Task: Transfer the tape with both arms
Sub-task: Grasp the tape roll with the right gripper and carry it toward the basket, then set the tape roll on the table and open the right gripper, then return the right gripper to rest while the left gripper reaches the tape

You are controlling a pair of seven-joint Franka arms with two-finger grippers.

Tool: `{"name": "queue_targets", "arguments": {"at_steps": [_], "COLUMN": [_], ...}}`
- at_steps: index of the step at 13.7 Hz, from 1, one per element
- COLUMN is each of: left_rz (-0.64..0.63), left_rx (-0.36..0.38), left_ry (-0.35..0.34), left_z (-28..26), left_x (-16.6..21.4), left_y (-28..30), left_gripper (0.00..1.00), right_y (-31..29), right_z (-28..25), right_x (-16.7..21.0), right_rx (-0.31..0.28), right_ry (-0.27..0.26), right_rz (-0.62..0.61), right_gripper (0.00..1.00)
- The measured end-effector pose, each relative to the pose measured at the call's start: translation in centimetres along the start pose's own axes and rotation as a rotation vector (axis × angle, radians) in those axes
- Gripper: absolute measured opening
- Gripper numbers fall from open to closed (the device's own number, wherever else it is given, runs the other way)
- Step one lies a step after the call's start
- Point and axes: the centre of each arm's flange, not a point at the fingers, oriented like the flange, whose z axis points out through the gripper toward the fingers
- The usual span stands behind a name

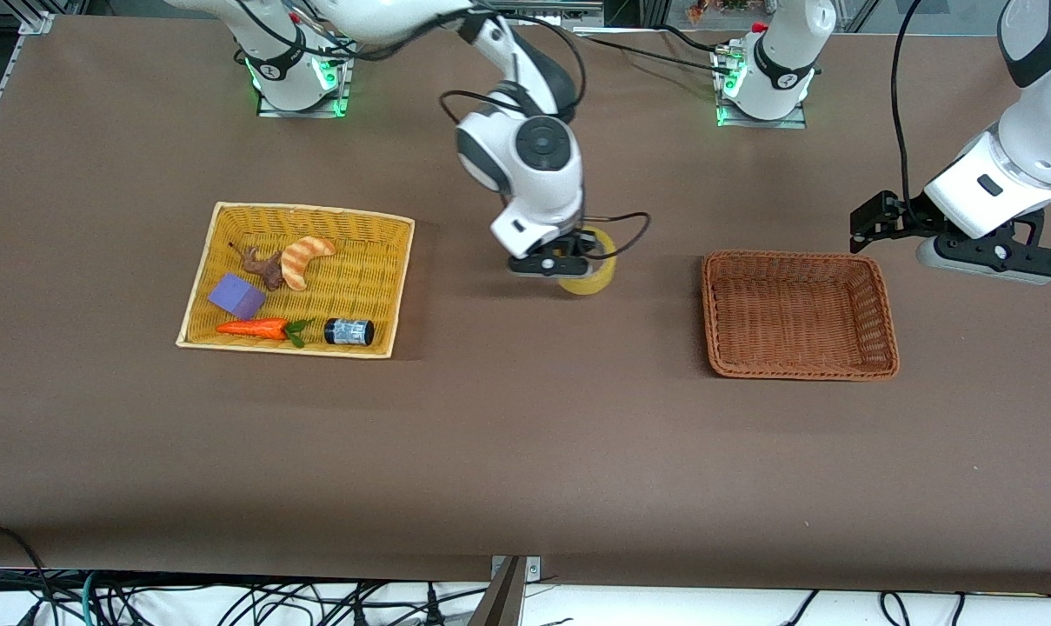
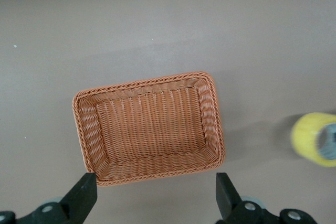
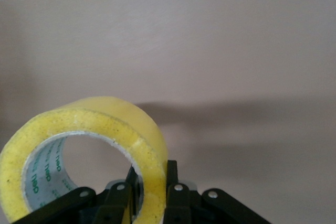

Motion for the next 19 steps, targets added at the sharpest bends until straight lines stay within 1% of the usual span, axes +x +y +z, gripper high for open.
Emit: {"name": "queue_targets", "arguments": {"at_steps": [1,3,5,7,8,10,11,12,13,14,15,17,19], "left_rz": [0.0,0.0,0.0,0.0,0.0,0.0,0.0,0.0,0.0,0.0,0.0,0.0,0.004], "left_rx": [0.0,0.0,0.0,0.0,0.0,0.0,0.0,0.0,0.0,0.0,0.0,0.0,0.0], "left_ry": [0.0,0.0,0.0,0.0,0.0,0.0,0.0,0.0,0.0,0.0,0.0,0.0,-0.001], "left_z": [0.0,0.0,0.0,0.0,0.0,0.0,0.0,0.0,0.0,0.0,0.0,0.0,0.1], "left_x": [0.0,0.0,0.0,0.0,0.0,0.0,0.0,0.0,0.0,0.0,0.0,0.0,0.0], "left_y": [0.0,0.0,0.0,0.0,0.0,0.0,0.0,0.0,0.0,0.0,0.0,0.0,0.2], "left_gripper": [1.0,1.0,1.0,1.0,1.0,1.0,1.0,1.0,1.0,1.0,1.0,1.0,1.0], "right_y": [-1.0,-1.6,-1.2,-1.0,-0.9,-0.7,-0.6,-0.4,-0.1,0.5,1.4,4.7,10.6], "right_z": [1.6,4.1,5.6,6.5,6.6,6.0,5.5,4.8,3.6,1.6,-1.2,-8.5,-15.7], "right_x": [-0.8,-1.6,-1.6,-1.4,-1.2,-0.4,0.1,0.5,1.1,2.0,3.2,6.7,10.8], "right_rx": [0.013,0.008,-0.004,0.003,0.005,0.008,0.008,-0.005,-0.024,-0.048,-0.075,-0.112,-0.132], "right_ry": [0.007,0.004,0.0,0.007,0.013,0.029,0.036,0.04,0.042,0.045,0.045,0.036,0.03], "right_rz": [0.028,0.061,0.071,0.074,0.076,0.082,0.086,0.086,0.074,0.043,0.008,-0.062,-0.128], "right_gripper": [0.22,0.22,0.22,0.22,0.29,0.51,0.59,0.71,0.8,0.91,1.0,1.0,1.0]}}
